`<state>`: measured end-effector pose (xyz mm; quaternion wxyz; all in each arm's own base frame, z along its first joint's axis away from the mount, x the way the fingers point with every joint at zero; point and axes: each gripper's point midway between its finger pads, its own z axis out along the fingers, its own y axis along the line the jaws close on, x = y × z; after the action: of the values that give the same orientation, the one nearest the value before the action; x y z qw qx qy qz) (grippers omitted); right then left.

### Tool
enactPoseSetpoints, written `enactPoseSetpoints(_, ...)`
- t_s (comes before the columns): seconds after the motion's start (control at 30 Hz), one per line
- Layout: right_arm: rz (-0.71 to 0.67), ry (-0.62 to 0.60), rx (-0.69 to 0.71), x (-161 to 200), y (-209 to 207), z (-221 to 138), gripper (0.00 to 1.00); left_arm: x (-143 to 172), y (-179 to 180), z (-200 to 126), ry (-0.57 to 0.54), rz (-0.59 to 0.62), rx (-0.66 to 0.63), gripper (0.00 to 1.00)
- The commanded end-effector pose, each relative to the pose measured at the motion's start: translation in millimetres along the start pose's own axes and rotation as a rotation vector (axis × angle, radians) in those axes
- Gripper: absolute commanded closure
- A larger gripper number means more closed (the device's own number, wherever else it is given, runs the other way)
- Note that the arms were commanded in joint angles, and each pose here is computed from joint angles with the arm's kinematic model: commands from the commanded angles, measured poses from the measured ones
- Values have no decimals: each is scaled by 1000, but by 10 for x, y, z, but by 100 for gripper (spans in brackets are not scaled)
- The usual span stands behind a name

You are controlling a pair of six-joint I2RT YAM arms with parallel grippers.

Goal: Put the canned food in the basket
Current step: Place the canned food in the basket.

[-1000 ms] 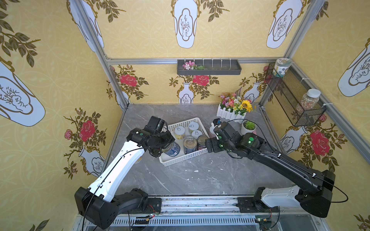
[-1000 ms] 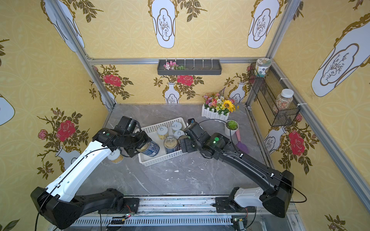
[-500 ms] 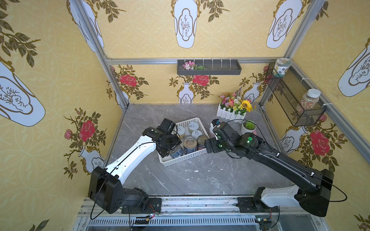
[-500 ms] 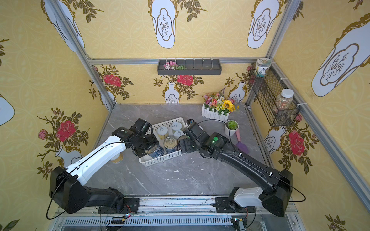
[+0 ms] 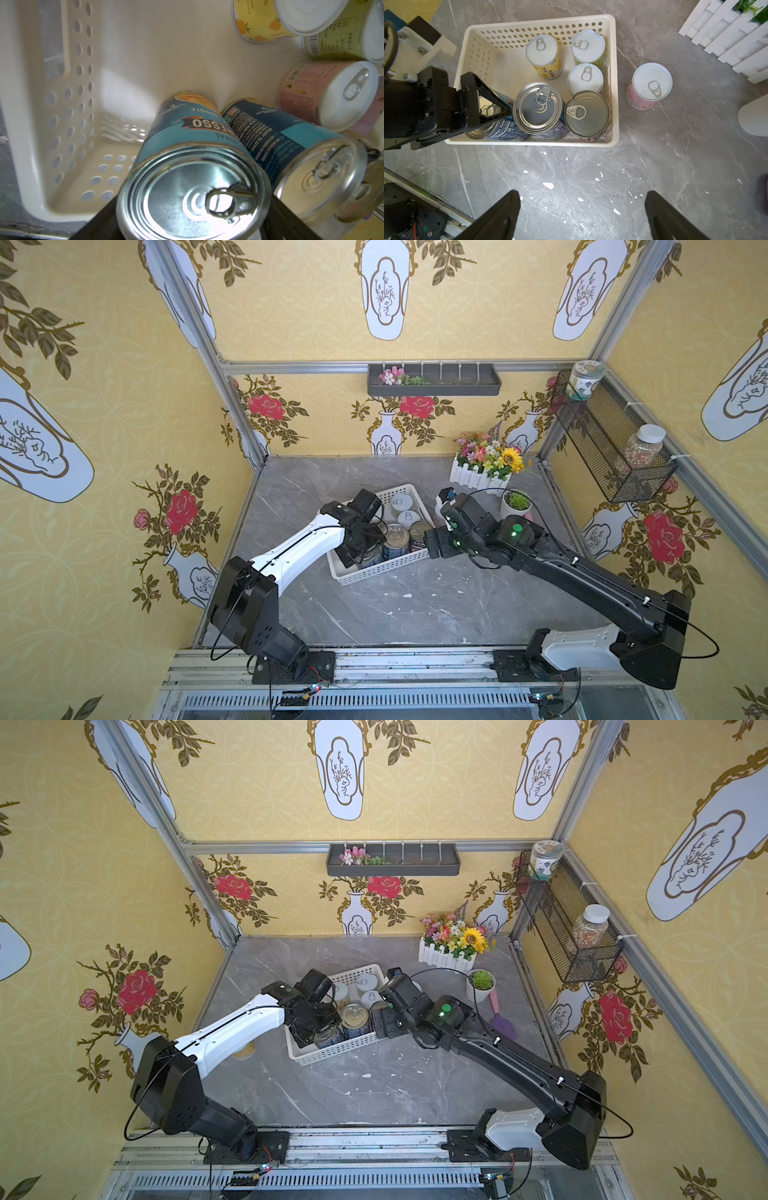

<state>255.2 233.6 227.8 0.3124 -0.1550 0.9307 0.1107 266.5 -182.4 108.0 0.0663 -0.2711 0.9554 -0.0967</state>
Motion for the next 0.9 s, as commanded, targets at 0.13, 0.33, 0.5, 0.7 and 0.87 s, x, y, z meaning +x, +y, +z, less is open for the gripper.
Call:
enactPoseSetpoints(0.13,2,-15,-14,-46,41,17,3,35,-41,47,23,11,-8,46)
enactPoseSetpoints(0.33,3,-13,-15,-43,44,23,3,47,-65,57,34,22,-7,39)
enactPoseSetpoints(0.5,1,-11,-13,-40,42,30,3,38,-110,-14,30,32,13,15)
enactPoseSetpoints(0.7,2,-13,-13,-44,41,27,3,-7,-200,-259,-4,44,72,4)
enactPoseSetpoints(0.87,1,-19,-17,-45,43,11,3,-56,-261,-474,-48,48,131,0)
